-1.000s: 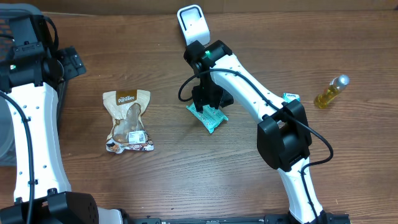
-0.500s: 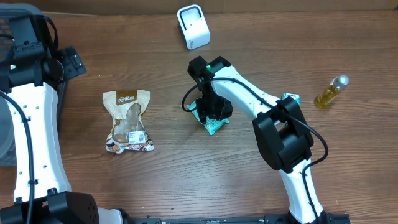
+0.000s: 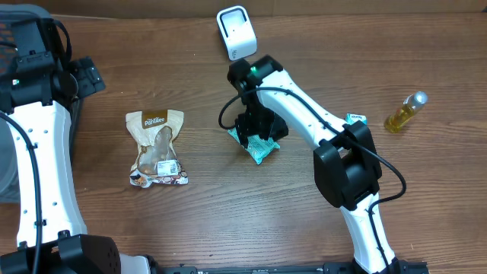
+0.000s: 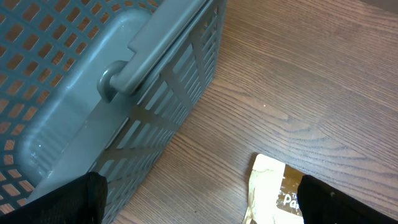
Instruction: Scan the item barcode
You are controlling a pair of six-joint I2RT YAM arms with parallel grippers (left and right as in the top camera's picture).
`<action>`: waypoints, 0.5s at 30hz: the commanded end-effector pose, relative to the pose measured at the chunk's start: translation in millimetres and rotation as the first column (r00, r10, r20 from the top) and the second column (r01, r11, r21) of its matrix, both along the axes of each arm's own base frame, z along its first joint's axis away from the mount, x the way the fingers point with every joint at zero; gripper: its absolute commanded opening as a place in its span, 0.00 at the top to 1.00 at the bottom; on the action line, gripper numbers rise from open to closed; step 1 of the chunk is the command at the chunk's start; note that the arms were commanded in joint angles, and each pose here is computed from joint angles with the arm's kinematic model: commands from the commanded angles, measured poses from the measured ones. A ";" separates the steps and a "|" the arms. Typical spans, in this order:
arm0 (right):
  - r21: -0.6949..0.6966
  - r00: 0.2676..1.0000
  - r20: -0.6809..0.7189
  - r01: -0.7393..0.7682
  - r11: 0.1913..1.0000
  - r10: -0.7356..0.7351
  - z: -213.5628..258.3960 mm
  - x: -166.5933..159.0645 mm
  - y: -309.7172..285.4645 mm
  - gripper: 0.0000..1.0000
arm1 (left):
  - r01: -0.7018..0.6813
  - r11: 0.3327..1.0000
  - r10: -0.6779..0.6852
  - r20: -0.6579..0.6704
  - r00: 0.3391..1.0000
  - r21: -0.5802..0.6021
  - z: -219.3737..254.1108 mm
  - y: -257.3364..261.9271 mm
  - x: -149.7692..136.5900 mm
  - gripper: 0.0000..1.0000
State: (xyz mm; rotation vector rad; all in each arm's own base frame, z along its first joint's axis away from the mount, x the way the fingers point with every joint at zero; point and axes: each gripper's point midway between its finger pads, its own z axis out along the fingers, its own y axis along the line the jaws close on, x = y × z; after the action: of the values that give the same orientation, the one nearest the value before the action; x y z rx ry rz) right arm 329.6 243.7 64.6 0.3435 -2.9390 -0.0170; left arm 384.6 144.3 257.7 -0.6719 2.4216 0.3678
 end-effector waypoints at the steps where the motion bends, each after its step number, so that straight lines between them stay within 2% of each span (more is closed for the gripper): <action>1: 0.017 0.999 0.042 -0.023 1.000 0.023 14.2 2.5 10.8 0.25 | -0.002 1.000 0.002 0.012 1.000 0.004 4.5 2.1 1.1 0.00; 4: -0.070 0.994 0.103 -0.030 0.997 0.037 17.7 1.9 8.3 0.25 | -0.002 1.000 0.002 0.013 1.000 0.004 4.6 2.1 1.2 0.00; 9: -0.283 0.952 0.301 0.028 0.959 0.061 26.4 8.2 4.5 0.23 | -0.002 1.000 0.002 0.012 1.000 0.004 4.5 2.1 1.1 0.01; 15: -0.291 0.918 0.390 0.045 0.956 0.076 54.1 -4.4 16.4 0.20 | -0.002 1.000 0.002 0.012 1.000 0.004 4.5 2.1 1.1 0.00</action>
State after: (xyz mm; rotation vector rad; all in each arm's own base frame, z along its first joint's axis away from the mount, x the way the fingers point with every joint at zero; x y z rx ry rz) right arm 315.6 263.4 78.3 0.4532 -3.1202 0.5227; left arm 384.6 144.3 257.7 -0.6719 2.4216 0.3678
